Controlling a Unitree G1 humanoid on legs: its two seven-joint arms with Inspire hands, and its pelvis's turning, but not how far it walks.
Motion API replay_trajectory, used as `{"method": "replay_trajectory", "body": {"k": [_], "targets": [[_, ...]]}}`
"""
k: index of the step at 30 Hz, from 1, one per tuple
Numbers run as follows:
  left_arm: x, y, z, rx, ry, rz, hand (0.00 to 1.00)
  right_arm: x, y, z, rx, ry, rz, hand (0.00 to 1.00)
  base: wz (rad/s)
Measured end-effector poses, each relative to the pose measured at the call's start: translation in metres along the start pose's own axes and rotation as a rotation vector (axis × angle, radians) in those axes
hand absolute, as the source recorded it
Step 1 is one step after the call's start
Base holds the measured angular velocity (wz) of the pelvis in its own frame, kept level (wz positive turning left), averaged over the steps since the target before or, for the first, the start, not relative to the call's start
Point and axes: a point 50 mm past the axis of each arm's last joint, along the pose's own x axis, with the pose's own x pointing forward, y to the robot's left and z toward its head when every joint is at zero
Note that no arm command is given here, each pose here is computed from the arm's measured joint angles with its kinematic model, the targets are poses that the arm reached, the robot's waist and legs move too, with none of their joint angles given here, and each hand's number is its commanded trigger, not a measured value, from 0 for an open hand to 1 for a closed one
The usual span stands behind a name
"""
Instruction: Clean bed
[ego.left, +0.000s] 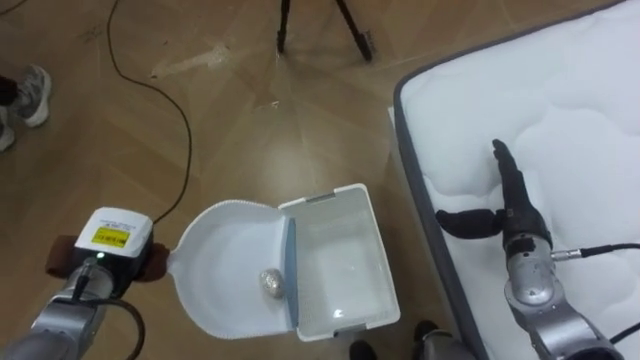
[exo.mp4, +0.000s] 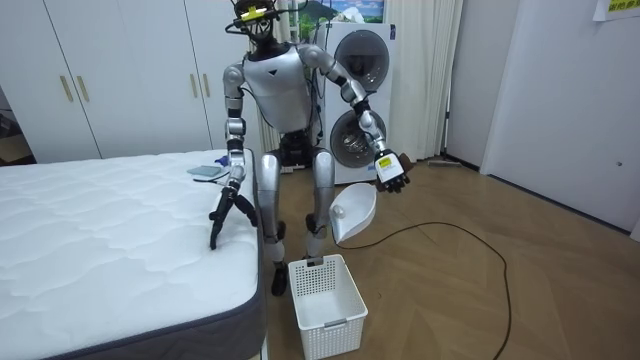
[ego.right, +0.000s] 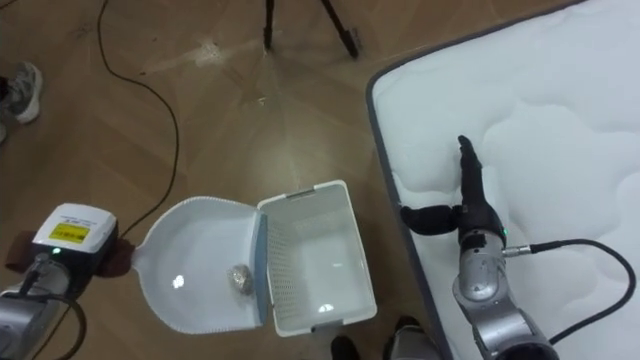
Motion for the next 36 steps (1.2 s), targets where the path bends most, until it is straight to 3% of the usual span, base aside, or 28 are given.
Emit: {"method": "replay_trajectory", "body": {"k": [11,36], "targets": [[-0.005,-0.013,-0.005,0.015,0.031,-0.128,1.00,-0.001,0.003,0.000,-0.005,-0.001,-0.007,0.00,0.00],[-0.004,-0.008,-0.018,0.110,0.049,-0.219,1.00,0.000,0.002,0.002,0.026,0.002,-0.020,0.00,0.02]]}}
